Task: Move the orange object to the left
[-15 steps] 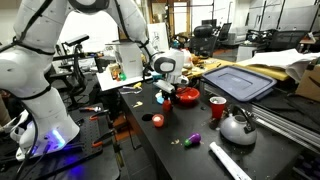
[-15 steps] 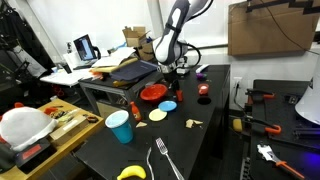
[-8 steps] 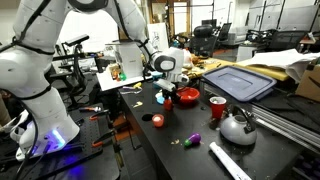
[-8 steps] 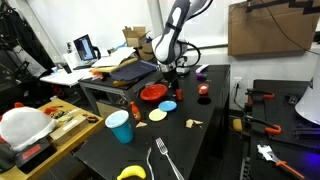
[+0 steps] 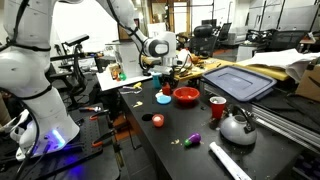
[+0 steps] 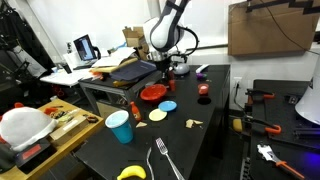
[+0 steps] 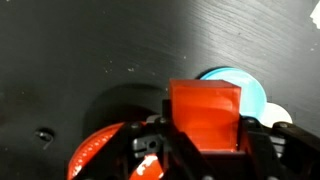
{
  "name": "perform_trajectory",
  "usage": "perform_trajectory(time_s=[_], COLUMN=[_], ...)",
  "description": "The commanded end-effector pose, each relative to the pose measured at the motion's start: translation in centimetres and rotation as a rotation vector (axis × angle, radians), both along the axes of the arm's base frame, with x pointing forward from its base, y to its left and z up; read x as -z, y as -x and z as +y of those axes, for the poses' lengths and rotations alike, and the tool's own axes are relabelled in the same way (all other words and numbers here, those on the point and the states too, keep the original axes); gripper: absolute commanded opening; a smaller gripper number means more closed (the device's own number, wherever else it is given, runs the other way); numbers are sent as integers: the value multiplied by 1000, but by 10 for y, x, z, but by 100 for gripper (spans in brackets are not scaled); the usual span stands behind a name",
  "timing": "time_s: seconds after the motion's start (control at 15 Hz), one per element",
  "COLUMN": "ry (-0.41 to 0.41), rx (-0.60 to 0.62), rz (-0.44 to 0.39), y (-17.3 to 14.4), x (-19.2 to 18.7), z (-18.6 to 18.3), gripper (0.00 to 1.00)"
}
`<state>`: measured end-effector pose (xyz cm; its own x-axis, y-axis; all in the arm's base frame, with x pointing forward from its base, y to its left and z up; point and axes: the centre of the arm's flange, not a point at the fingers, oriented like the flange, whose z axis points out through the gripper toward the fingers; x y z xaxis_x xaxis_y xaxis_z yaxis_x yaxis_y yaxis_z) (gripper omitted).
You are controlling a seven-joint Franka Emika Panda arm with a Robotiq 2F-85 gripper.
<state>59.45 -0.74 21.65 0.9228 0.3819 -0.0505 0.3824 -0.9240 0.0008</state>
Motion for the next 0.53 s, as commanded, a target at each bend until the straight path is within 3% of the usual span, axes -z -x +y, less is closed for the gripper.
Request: perform_trajectory(time_s=[0.0, 0.27, 0.47], ry=[4, -6, -21], rx=[-150, -342, -462], rz=[-42, -48, -17], y=[24, 33, 42], x=[-38, -38, -21], z=[57, 128, 160], gripper=[25, 25, 25])
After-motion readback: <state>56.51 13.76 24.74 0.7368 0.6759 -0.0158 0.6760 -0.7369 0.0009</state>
